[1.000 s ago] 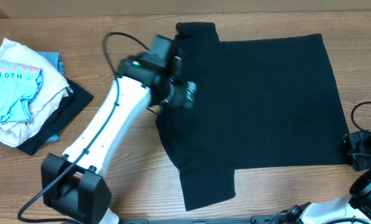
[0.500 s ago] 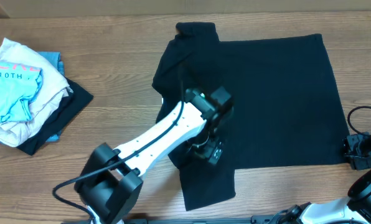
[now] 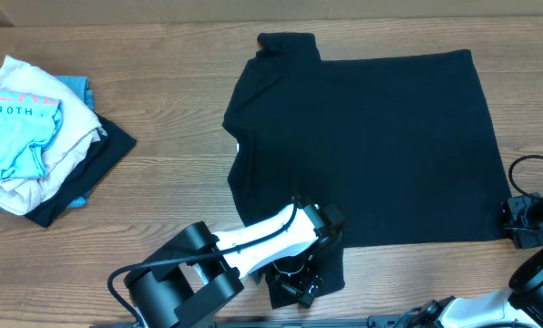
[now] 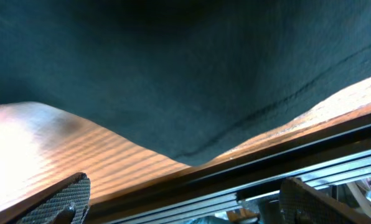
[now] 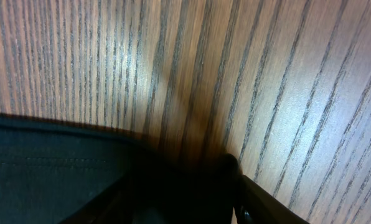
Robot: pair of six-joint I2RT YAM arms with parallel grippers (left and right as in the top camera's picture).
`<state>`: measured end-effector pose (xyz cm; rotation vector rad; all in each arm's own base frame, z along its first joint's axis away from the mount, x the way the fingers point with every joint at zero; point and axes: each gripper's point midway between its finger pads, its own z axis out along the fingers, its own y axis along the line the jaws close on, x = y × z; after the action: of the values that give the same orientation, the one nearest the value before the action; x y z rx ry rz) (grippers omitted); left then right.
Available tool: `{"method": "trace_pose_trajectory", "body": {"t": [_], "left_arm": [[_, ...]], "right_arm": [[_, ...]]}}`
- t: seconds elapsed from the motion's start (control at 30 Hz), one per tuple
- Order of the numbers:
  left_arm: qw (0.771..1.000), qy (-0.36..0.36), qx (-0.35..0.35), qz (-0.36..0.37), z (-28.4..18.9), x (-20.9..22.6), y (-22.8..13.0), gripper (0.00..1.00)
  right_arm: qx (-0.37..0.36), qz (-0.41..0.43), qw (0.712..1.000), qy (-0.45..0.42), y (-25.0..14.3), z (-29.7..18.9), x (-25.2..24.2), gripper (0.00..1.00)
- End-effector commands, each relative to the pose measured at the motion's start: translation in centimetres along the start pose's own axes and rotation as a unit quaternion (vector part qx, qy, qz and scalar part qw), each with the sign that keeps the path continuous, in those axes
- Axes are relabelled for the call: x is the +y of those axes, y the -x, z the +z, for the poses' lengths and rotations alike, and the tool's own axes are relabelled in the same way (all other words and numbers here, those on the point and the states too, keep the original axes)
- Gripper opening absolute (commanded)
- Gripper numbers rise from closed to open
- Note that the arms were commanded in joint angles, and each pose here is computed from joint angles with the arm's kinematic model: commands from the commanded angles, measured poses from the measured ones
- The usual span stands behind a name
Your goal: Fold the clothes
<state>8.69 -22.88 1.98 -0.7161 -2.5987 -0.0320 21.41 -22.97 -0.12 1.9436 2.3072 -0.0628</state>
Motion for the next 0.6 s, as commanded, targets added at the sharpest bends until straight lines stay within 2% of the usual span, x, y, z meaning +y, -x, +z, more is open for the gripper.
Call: {"method": "trace_pose_trajectory", "body": {"t": [0.0, 0.13, 0.23, 0.27, 0.33, 0.4, 0.43, 0.57], "left_arm": [[0.999, -0.016, 0.003, -0.041, 1.0, -0.3, 0.0, 1.0], [0.998, -0.023, 0.011, -0.056, 1.7, -0.4, -0.3, 0.99], [0.997, -0.032, 0.008, -0.066, 2.1, -0.6, -0.1, 0.99], [0.996, -0.032, 0.005, -0.079, 2.1, -0.5, 0.0, 0.96], [0.995, -0.03, 0.0, -0.097, 2.2, -0.5, 0.3, 0.79], [0.995, -0.034, -0.006, -0.093, 2.2, -0.7, 0.6, 0.51], [0.995, -0.036, -0.01, -0.091, 2.2, -0.7, 0.8, 0.46], [0.995, -0.036, -0.014, -0.09, 2.4, -0.7, 1.0, 0.44]], "right_arm": [[0.032, 0.003, 0.999, 0.009, -1.6, 1.0, 0.0, 0.54], [0.034, 0.003, 0.999, 0.008, -1.7, 1.0, -0.1, 0.55], [0.033, 0.003, 0.999, 0.008, -1.7, 1.0, -0.1, 0.59], [0.033, 0.003, 0.999, 0.008, -1.7, 1.0, -0.1, 0.58], [0.034, 0.003, 0.999, 0.008, -1.7, 1.0, -0.1, 0.58], [0.036, 0.003, 0.999, 0.013, -1.8, 1.0, 0.1, 0.59], [0.036, 0.004, 0.999, 0.013, -1.8, 1.0, 0.1, 0.59], [0.038, 0.004, 0.999, 0.016, -1.8, 1.0, 0.2, 0.59]]}}
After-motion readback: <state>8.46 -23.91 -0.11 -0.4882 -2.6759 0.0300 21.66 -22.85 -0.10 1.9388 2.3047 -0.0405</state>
